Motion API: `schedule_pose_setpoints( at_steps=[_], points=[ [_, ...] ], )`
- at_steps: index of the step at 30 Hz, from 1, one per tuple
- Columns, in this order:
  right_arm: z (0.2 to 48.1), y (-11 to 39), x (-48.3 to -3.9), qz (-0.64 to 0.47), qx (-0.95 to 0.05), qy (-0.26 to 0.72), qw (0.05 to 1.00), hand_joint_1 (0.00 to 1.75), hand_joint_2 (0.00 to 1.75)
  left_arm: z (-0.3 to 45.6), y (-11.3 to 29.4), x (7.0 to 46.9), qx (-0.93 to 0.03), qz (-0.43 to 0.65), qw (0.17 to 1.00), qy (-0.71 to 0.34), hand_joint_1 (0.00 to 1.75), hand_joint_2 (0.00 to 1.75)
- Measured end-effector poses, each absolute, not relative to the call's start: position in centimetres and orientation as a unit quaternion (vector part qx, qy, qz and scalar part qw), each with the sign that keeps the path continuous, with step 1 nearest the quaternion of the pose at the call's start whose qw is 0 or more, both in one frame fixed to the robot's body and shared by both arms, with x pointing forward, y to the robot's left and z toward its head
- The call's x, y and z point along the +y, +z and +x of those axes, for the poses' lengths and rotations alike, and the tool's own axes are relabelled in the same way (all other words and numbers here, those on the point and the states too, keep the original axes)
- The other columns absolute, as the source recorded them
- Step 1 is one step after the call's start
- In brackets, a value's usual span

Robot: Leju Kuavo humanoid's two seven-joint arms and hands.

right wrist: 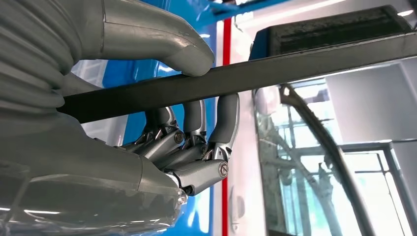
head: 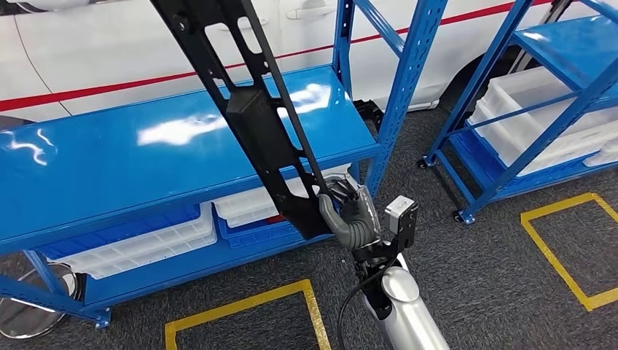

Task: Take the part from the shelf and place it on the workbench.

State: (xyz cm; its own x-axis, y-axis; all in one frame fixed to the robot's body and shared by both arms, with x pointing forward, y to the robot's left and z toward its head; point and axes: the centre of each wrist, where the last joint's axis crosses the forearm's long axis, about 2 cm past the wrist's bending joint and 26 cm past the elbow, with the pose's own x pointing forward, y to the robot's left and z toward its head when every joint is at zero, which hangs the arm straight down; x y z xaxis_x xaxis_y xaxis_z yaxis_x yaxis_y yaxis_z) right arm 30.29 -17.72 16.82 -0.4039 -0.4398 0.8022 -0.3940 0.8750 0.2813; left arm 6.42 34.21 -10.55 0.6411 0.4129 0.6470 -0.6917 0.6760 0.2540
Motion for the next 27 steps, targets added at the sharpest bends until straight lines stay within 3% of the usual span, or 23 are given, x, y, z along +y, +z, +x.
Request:
schedule_pose_setpoints(
  at_steps=[7, 16, 27],
  points=[
    [29.6, 16.3, -16.6, 0.264, -0.83, -0.005, 0.492, 1.66, 1.75, 5.9, -10.6, 34.4, -0.272, 0.254, 0.87, 0.323, 0.0, 1.75],
    [26.3, 14.5, -11.4, 0.339, -0.795, 0.086, 0.495, 1.66, 1.75, 5.8, -10.5, 34.6, -0.235, 0.286, 0.862, 0.345, 0.0, 1.75],
    [25.8, 12.5, -10.7, 0.325, -0.781, 0.096, 0.525, 1.66, 1.75, 5.2, -10.6, 34.6, -0.201, 0.304, 0.861, 0.356, 0.0, 1.75]
  ],
)
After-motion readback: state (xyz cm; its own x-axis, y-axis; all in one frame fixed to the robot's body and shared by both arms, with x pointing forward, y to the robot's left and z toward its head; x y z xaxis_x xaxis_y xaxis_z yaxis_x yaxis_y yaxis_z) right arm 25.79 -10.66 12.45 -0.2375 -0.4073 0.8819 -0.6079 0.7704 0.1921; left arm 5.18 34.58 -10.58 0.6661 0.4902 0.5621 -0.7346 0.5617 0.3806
